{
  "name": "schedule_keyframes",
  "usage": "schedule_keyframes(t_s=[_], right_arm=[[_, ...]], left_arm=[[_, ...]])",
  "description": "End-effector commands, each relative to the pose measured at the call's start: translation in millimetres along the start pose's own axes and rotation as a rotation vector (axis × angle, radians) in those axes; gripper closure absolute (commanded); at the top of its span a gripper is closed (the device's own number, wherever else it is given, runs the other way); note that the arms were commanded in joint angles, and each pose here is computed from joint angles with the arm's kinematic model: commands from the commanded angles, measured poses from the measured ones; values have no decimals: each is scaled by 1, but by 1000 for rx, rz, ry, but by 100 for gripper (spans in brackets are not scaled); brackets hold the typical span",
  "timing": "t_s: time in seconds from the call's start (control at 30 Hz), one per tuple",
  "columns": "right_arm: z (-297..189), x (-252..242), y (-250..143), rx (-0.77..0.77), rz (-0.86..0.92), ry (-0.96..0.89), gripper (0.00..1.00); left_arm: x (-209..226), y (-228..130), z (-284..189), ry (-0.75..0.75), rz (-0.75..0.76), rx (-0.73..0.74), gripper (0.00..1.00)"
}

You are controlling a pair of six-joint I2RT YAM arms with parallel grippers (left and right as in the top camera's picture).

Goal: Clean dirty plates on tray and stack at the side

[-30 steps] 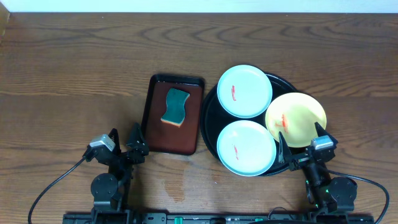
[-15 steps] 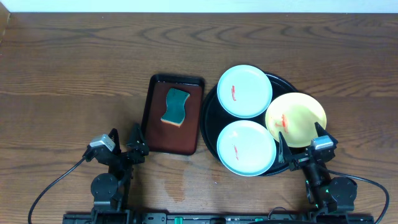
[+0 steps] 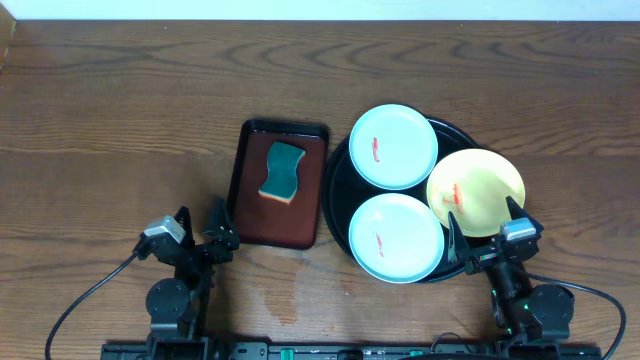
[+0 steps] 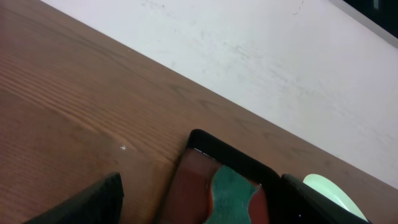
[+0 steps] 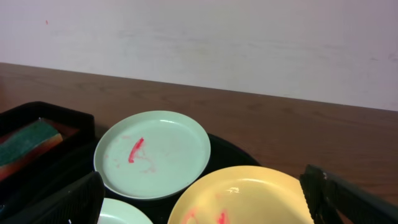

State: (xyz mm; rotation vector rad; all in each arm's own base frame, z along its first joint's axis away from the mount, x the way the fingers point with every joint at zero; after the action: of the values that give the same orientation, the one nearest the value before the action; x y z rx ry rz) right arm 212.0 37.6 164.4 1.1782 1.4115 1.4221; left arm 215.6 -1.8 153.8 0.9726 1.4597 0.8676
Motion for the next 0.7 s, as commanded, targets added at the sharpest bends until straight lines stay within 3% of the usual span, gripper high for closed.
schedule_keyframes(t_s=[0.0,0.67], right_arm=[[0,1,-2,3,-8,4,1],[0,2,9,-47,-42,7,1]], left_arm=[[9,-11,0,44,21,43,21],[9,-9,0,48,19,28,20]])
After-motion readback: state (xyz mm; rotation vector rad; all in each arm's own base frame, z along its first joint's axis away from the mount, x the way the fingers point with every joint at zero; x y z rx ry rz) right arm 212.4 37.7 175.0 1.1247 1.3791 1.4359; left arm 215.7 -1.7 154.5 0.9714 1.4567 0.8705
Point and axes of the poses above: each gripper's point midway between its finger pads, its own z axis out along the fingers, its own x axis along the line the jaws close on, y = z × x, the point moved 3 cm from there along -z, back along the fingers, and after that the axes turned 6 degrees about z, right-handed, at the moved point
